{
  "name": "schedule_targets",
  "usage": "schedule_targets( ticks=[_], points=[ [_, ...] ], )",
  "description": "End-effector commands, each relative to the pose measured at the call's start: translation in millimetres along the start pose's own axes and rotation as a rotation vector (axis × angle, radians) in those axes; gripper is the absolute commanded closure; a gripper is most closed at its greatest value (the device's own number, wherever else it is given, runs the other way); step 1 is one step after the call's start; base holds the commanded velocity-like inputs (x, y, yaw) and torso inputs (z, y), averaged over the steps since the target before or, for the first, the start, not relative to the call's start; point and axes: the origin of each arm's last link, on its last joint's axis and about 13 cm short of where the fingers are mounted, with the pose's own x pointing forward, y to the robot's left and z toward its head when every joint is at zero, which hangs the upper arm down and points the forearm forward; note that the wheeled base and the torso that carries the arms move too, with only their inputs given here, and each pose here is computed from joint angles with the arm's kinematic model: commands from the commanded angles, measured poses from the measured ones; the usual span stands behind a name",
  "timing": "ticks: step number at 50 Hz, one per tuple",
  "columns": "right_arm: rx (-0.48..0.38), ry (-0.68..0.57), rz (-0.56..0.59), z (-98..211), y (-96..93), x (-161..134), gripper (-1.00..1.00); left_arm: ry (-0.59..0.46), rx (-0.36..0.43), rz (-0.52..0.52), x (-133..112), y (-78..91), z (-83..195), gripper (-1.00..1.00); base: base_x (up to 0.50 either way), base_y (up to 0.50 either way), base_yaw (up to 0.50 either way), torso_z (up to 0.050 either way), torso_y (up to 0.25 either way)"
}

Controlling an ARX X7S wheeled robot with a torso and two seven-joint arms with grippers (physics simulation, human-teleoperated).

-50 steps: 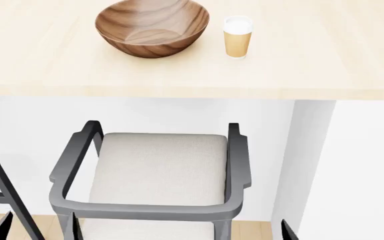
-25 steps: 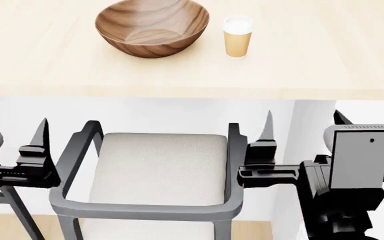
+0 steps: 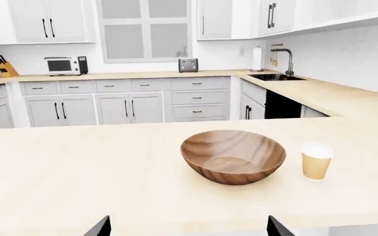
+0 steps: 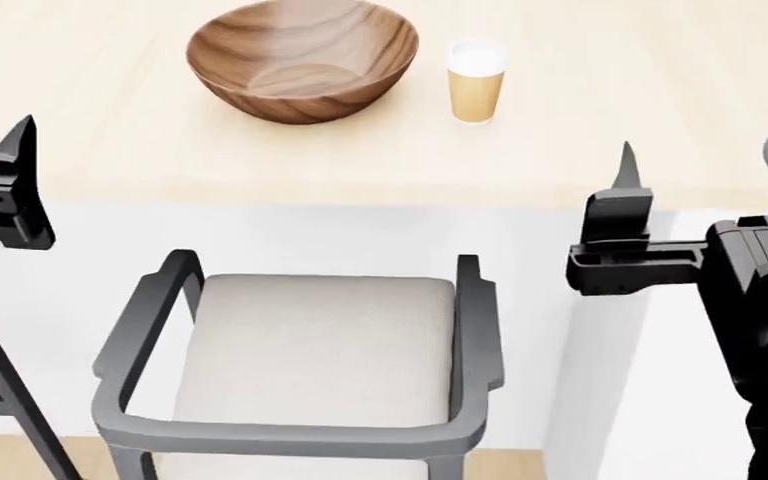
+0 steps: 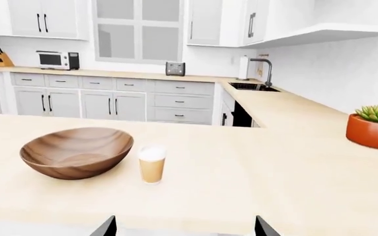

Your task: Place the cup inside the bowl on the dining table and move the bowl to any counter.

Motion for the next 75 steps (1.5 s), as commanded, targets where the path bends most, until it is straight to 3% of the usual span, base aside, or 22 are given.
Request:
schedule_targets(
  ticks=[1,7,66,75],
  points=[
    [-0.019,-0.01,0.0,17.1,-8.9,-5.1,-1.0,0.019,-0.017,0.001,-5.6,10.8,14.7,-1.0,0.35,0.0,0.0,0.0,0.0],
    [-0.015,-0.001,0.001,14.3,-9.4,-6.9,-1.0,-0.005,-0.011,-0.012,-1.1,6.9,25.1,-1.0,0.35,0.0,0.0,0.0,0.0],
    [0.012,0.047,0.026,2.6,-2.1,-7.7,-1.0,0.036,-0.05,-0.001,-4.7,16.9,11.4,-1.0,0.45,0.05,0.0,0.0,0.001],
    [0.011,0.137,0.12,-1.8,8.8,3.2,-1.0,0.046,-0.054,0.003,-4.2,16.0,7.3,-1.0,0.01,0.0,0.0,0.0,0.0]
  ],
)
